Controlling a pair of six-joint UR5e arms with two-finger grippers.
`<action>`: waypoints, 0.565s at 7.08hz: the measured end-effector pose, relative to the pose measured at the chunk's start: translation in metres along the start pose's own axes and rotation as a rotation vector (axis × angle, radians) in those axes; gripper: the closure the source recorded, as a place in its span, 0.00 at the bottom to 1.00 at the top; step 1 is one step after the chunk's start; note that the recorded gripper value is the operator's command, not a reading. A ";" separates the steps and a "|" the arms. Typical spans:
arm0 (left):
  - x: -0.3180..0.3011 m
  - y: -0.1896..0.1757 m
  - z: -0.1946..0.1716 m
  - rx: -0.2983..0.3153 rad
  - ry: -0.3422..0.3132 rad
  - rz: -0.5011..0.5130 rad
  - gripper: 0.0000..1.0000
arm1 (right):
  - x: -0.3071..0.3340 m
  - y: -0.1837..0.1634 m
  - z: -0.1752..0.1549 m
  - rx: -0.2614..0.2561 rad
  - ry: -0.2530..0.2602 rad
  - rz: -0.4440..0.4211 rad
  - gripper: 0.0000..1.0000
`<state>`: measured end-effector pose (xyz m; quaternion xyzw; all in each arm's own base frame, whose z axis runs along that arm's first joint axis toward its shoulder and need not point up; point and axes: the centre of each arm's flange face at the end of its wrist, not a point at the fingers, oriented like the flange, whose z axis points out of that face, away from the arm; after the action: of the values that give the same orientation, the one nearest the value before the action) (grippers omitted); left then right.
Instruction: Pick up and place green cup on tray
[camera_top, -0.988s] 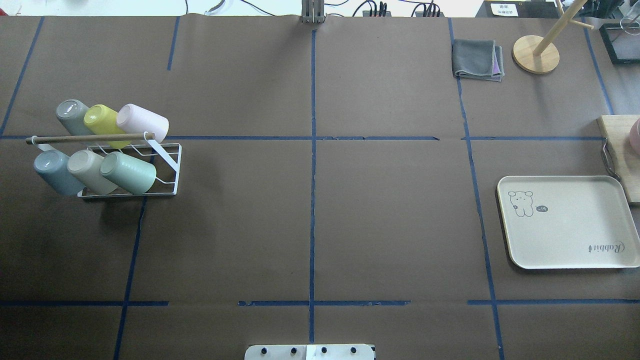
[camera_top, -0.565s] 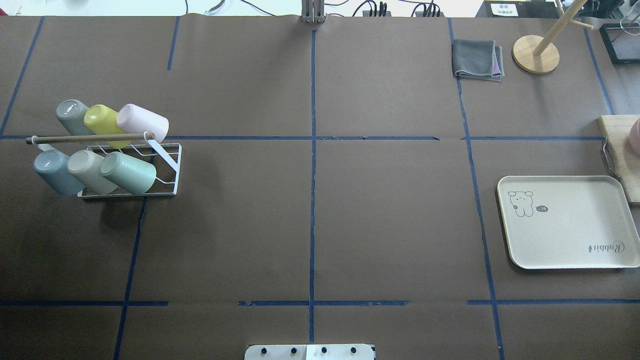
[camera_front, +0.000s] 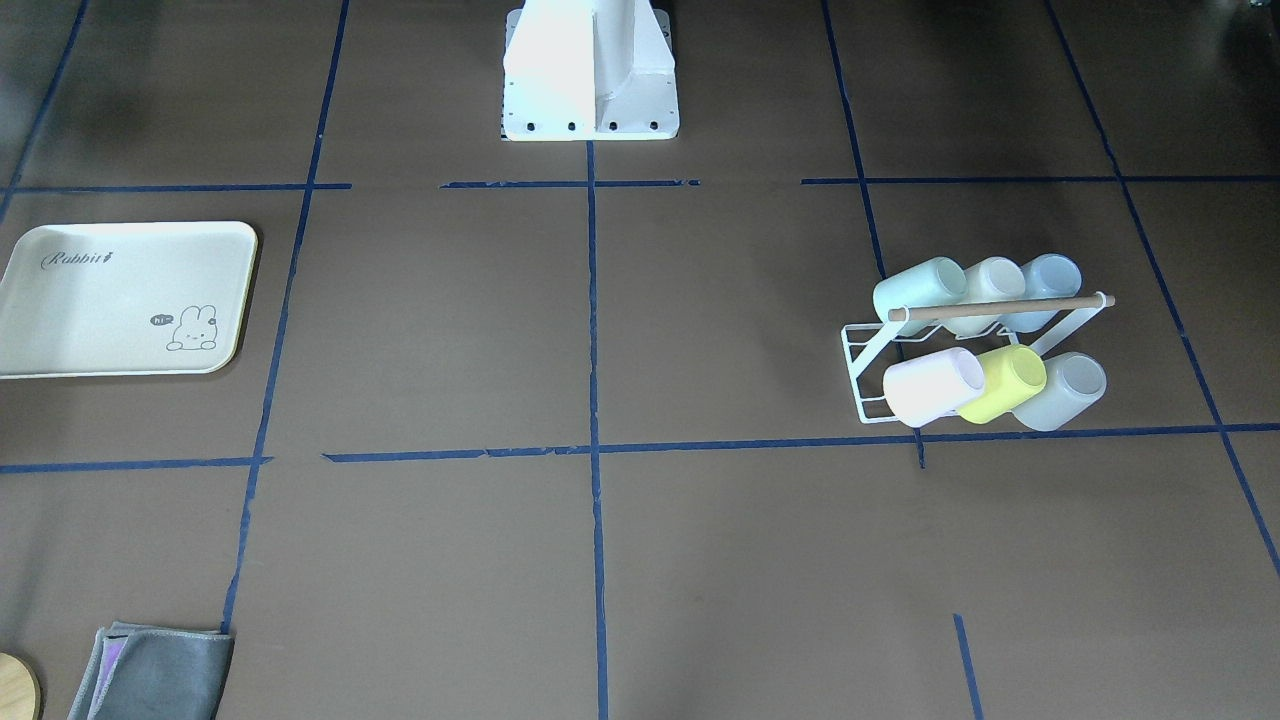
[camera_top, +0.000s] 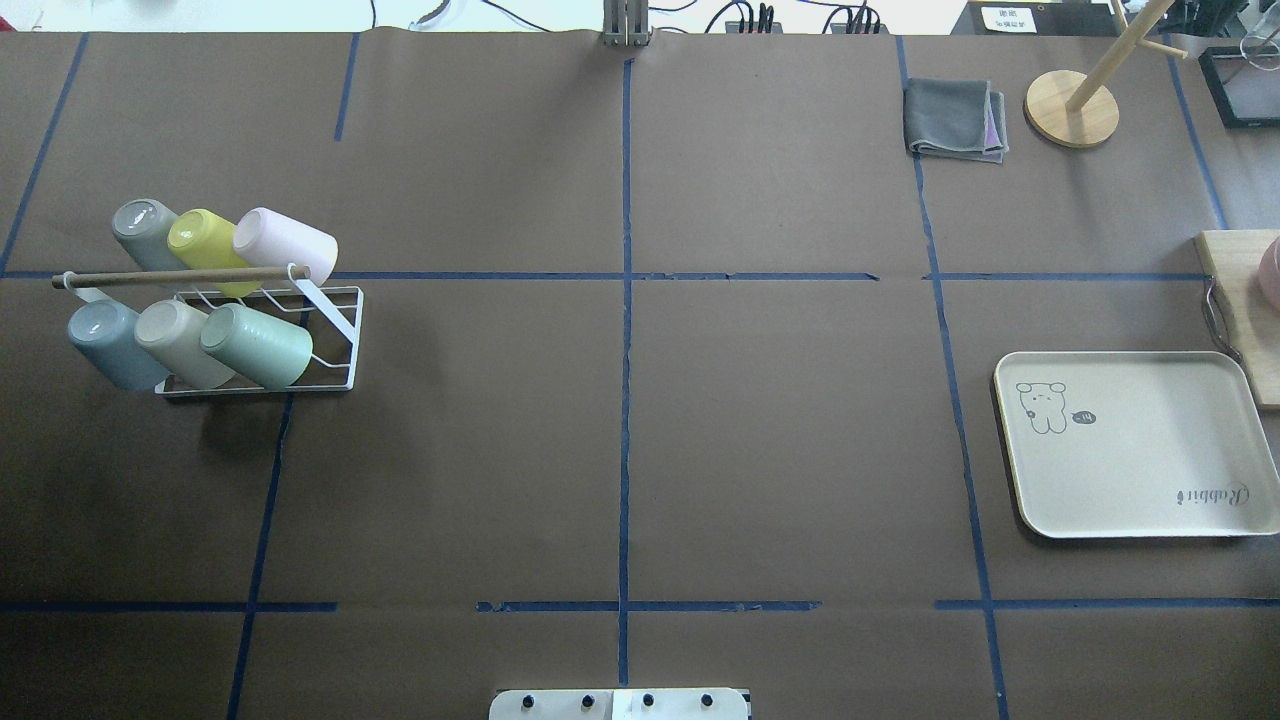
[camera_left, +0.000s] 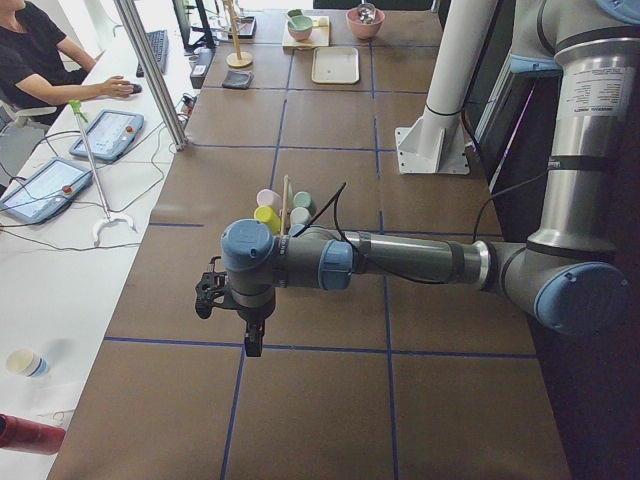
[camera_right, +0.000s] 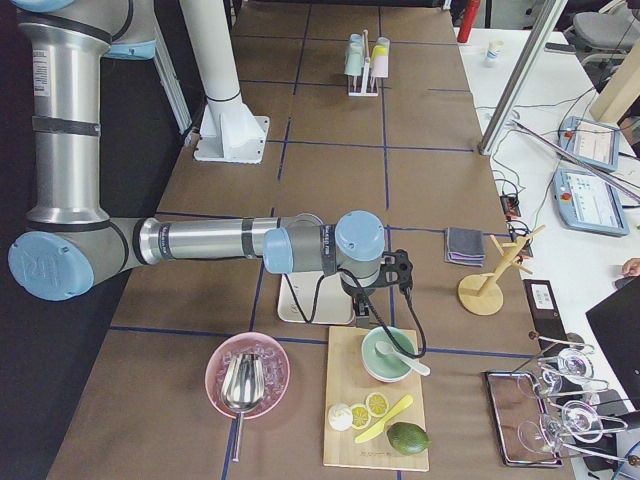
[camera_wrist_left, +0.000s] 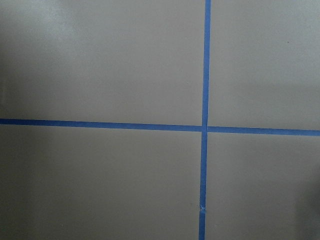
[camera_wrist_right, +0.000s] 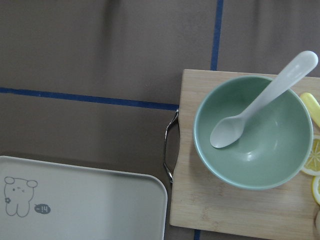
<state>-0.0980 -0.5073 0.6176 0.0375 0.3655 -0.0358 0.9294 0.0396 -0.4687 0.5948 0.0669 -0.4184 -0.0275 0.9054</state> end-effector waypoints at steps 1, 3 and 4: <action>0.000 0.000 -0.001 0.001 0.000 0.001 0.00 | -0.009 0.006 0.013 0.006 -0.009 0.033 0.00; 0.001 0.000 -0.001 0.002 0.000 0.003 0.00 | -0.016 0.037 0.043 0.025 -0.030 0.118 0.00; 0.002 0.000 -0.001 0.002 0.000 0.003 0.00 | -0.018 0.052 0.057 0.030 -0.039 0.136 0.00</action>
<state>-0.0973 -0.5075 0.6159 0.0390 0.3655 -0.0346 0.9294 -0.0158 -0.4213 0.6254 0.0511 -0.4401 0.0390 0.8957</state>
